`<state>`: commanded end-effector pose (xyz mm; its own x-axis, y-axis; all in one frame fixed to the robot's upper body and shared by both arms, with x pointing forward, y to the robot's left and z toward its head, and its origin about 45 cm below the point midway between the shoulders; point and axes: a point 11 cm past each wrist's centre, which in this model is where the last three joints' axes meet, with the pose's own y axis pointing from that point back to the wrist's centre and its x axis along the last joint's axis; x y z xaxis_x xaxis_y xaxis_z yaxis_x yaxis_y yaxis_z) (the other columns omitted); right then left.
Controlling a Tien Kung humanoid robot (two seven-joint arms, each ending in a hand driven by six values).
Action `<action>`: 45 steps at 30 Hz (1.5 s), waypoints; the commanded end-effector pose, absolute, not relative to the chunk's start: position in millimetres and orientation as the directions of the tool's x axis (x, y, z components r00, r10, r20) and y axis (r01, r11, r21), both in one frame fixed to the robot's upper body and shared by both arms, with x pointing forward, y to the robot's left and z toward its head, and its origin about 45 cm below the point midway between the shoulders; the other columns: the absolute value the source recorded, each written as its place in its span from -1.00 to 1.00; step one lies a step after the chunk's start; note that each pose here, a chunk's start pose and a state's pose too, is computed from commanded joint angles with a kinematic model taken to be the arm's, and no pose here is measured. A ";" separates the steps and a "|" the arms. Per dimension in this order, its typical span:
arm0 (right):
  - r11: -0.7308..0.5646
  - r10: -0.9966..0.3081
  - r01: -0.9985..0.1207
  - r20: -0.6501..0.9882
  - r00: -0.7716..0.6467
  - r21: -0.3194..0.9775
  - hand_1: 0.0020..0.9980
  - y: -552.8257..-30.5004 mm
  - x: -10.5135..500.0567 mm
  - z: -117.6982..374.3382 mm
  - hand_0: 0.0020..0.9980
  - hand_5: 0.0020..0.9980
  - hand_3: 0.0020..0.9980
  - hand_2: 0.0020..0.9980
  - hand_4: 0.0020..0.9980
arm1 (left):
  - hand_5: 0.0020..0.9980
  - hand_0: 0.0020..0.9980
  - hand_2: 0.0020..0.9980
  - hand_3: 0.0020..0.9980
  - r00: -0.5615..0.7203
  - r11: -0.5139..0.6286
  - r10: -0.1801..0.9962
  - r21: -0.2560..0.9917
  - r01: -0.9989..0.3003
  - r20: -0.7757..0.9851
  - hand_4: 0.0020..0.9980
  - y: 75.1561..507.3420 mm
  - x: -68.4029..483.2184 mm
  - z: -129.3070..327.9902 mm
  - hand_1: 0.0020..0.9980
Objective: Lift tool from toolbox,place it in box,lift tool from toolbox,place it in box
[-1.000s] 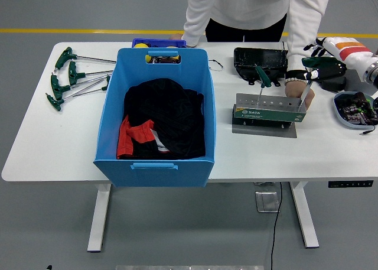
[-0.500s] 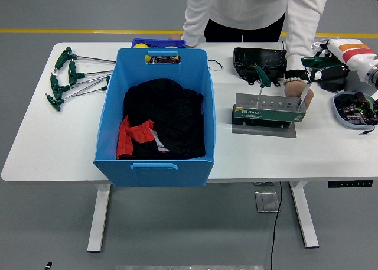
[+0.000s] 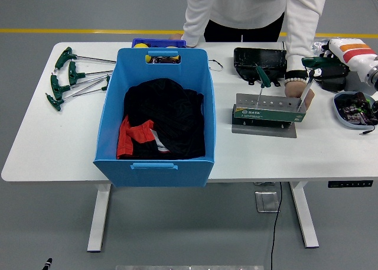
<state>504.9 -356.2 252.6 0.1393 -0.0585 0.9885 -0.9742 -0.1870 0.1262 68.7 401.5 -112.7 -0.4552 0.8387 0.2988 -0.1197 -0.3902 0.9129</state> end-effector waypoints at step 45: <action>-0.123 -0.048 -0.992 0.998 0.040 0.034 -0.84 -351.8 501.0 238.0 -0.77 0.49 -0.82 -0.78 1.00 | 0.72 0.37 0.56 0.63 -0.436 -0.401 0.845 0.905 -0.138 0.309 0.92 405.0 81.8 -109.2 0.46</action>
